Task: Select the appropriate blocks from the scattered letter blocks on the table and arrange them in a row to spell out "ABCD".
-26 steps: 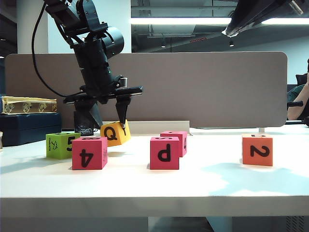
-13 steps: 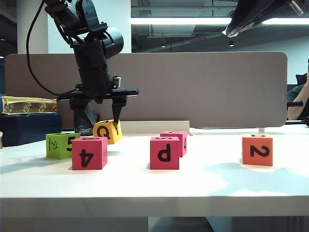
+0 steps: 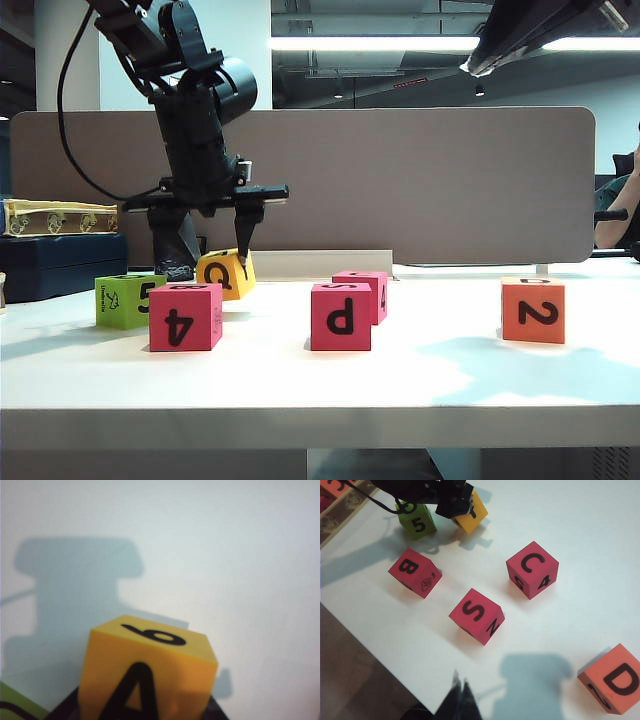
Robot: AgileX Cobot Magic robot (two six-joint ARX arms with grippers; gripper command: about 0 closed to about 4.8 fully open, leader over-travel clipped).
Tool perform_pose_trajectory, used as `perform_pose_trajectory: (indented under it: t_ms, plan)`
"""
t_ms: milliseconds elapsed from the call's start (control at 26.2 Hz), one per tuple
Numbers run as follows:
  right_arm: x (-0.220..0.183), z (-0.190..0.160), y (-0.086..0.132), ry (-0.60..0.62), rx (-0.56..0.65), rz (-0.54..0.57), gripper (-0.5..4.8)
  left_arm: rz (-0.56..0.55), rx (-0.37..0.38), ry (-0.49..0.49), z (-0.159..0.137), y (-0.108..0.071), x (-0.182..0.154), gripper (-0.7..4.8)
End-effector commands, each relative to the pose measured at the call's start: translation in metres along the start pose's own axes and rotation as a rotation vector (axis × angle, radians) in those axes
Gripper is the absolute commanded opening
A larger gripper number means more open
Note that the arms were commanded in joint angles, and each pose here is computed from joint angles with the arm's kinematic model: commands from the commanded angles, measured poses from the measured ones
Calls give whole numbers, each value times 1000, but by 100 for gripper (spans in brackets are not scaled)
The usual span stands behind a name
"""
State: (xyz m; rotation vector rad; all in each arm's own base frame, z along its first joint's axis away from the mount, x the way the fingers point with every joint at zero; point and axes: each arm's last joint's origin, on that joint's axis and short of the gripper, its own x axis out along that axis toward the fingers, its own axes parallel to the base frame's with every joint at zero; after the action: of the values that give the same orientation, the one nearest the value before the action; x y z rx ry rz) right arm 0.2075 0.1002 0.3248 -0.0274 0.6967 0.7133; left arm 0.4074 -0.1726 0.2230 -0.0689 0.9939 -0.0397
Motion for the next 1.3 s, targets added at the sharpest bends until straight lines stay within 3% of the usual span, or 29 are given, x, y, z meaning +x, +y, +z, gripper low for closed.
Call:
perform_pose_trajectory:
  t_ms: [38,268,382,688,879,956,1223,1300]
  plan:
    - [-1,2,1,-12,-8,2,-1,3,-14,3,-1,-1,4,240]
    - [-1,1,1,-6,-6,2,-1,7,-13,4,-1,-1,7,257]
    - [-1,1,1,-6,-6,2,-2,7,-11,3,-1,-1,7,310]
    - [-1,1,1,-6,-6,2,-1,3,-8,6,-1,-1,7,317]
    - [-1,1,1,-6,-6,2,-1,1,-3,19,-3,-1,11,403]
    - [-1,1,1,-6,-6,2,-1,2,-1,27,-4,-1,12,408]
    - [-1,1,1,-7,-6,1,-1,-22,106,44,-6,-2,17,409]
    - [-1,1,1,-7,-6,1,-1,-37,137,50,-6,-2,17,434]
